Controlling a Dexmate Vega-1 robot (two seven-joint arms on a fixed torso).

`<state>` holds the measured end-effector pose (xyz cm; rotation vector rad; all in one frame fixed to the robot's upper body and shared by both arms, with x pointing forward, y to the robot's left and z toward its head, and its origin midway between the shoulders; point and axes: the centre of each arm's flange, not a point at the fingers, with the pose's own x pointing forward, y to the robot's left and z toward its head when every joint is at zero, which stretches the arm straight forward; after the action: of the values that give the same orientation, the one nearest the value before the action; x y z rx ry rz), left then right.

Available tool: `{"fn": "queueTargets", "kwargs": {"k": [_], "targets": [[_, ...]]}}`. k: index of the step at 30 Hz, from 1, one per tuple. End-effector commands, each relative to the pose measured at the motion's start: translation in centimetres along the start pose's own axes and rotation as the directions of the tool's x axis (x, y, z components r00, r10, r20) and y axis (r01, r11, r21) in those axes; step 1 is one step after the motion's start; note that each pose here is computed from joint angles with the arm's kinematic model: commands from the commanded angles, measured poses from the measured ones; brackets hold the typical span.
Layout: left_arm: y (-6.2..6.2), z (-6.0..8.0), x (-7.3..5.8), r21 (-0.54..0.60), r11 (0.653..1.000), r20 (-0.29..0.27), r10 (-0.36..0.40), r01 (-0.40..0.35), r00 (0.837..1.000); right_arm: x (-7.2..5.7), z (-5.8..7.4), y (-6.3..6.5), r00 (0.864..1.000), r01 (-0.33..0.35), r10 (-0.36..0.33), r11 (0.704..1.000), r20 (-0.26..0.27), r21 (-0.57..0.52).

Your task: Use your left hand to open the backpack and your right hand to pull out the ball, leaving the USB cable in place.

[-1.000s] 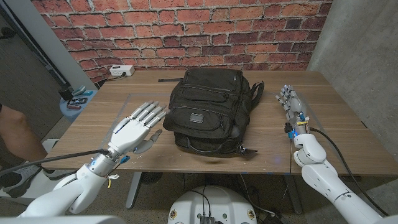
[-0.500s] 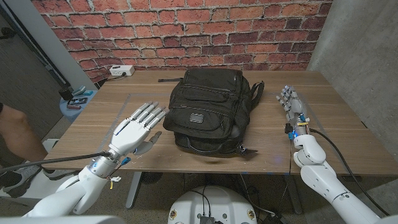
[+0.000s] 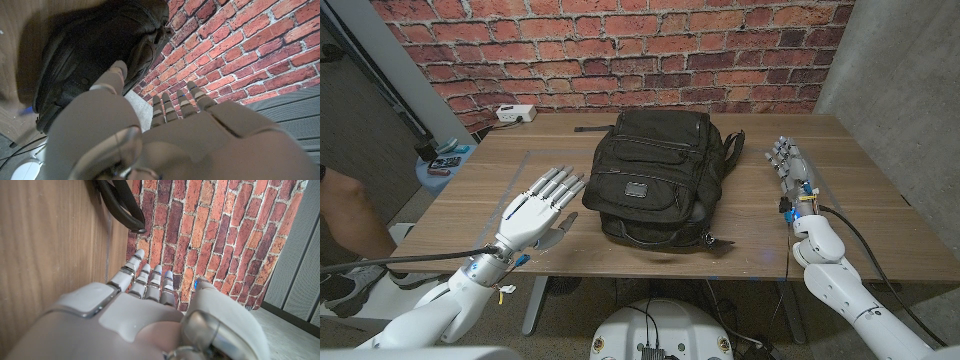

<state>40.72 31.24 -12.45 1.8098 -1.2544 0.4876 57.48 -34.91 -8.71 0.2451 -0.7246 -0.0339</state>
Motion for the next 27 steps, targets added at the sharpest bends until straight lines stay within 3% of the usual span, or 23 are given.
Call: {"fn": "queueTargets", "kwargs": {"k": [1, 27], "targets": [[-1.1, 0.0, 0.5, 0.013, 0.999, 0.004, 0.040, -0.040, 0.999, -0.1, -0.1, -0.2, 1.000, 0.002, -0.002, 1.000, -0.005, 0.002], [-3.3, 1.8, 2.1, -0.048, 0.991, -0.039, 0.120, -0.122, 0.992, -0.9, 0.6, -0.7, 1.000, -0.002, 0.002, 1.000, -0.008, 0.007]]}}
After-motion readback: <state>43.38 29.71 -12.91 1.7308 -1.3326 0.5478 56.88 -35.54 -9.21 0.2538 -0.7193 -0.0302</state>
